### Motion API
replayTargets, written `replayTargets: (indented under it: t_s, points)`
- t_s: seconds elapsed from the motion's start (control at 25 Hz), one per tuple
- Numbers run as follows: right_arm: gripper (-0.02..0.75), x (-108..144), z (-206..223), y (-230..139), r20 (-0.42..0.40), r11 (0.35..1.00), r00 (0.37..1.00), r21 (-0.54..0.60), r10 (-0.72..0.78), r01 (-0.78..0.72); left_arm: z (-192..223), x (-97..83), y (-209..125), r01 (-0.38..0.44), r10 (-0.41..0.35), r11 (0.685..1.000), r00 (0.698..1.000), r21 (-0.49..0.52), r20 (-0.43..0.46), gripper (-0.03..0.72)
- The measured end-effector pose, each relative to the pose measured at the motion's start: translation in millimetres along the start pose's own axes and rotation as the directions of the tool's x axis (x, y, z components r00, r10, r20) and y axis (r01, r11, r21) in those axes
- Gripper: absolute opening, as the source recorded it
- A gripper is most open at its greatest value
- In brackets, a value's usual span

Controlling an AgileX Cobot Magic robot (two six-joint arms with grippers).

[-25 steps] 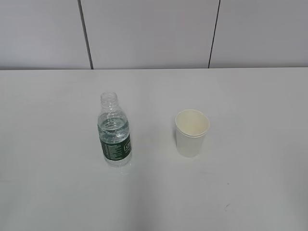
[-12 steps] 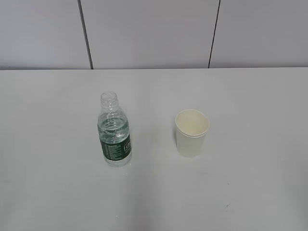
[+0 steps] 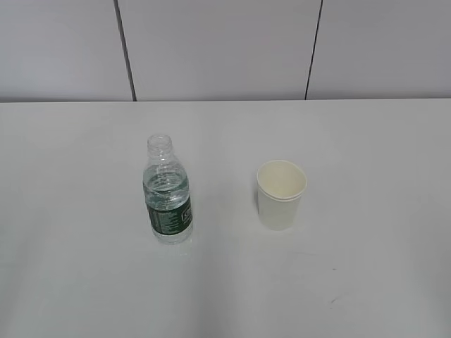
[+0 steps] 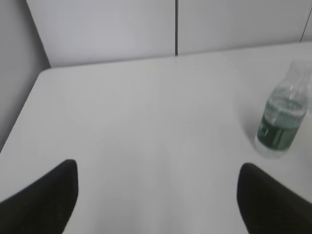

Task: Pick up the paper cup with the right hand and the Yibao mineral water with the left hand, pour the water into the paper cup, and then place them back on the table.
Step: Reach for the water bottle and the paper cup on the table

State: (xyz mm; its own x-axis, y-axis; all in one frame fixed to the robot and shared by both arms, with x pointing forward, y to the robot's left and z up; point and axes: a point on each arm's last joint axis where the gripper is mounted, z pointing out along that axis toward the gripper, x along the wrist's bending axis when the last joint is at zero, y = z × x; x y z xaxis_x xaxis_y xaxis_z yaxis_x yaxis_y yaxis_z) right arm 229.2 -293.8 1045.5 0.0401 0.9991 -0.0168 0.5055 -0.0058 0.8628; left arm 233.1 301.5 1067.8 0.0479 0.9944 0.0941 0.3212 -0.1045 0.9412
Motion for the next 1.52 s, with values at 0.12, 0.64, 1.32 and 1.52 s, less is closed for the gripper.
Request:
replayTargets:
  t_s: [0.12, 0.64, 1.32, 1.52]
  points:
    - [0.587, 1.8, -2.2, 7.2, -0.019, 0.997, 1.0, -0.071, 0.001, -0.002, 15.4, -3.4, 10.7, 0.049, -0.045, 0.995, 0.998, -0.092, 0.044, 0.615]
    - [0.67, 11.1, 32.5, 34.8, -0.103, 0.934, 0.985, -0.343, -0.139, 0.096, 92.7, 0.4, 26.9, 0.118, -0.115, 0.975, 0.993, -0.19, 0.028, 0.627]
    - [0.677, 5.4, 80.9, 39.8, -0.074, 0.95, 0.988, -0.294, -0.134, 0.107, 170.5, 2.8, 16.7, 0.137, -0.138, 0.99, 0.99, -0.034, -0.011, 0.624]
    - [0.669, 5.7, 97.1, 43.7, -0.094, 0.968, 0.99, -0.239, -0.106, 0.081, 181.6, 3.0, 12.5, 0.123, -0.123, 0.992, 0.992, -0.027, -0.018, 0.613]
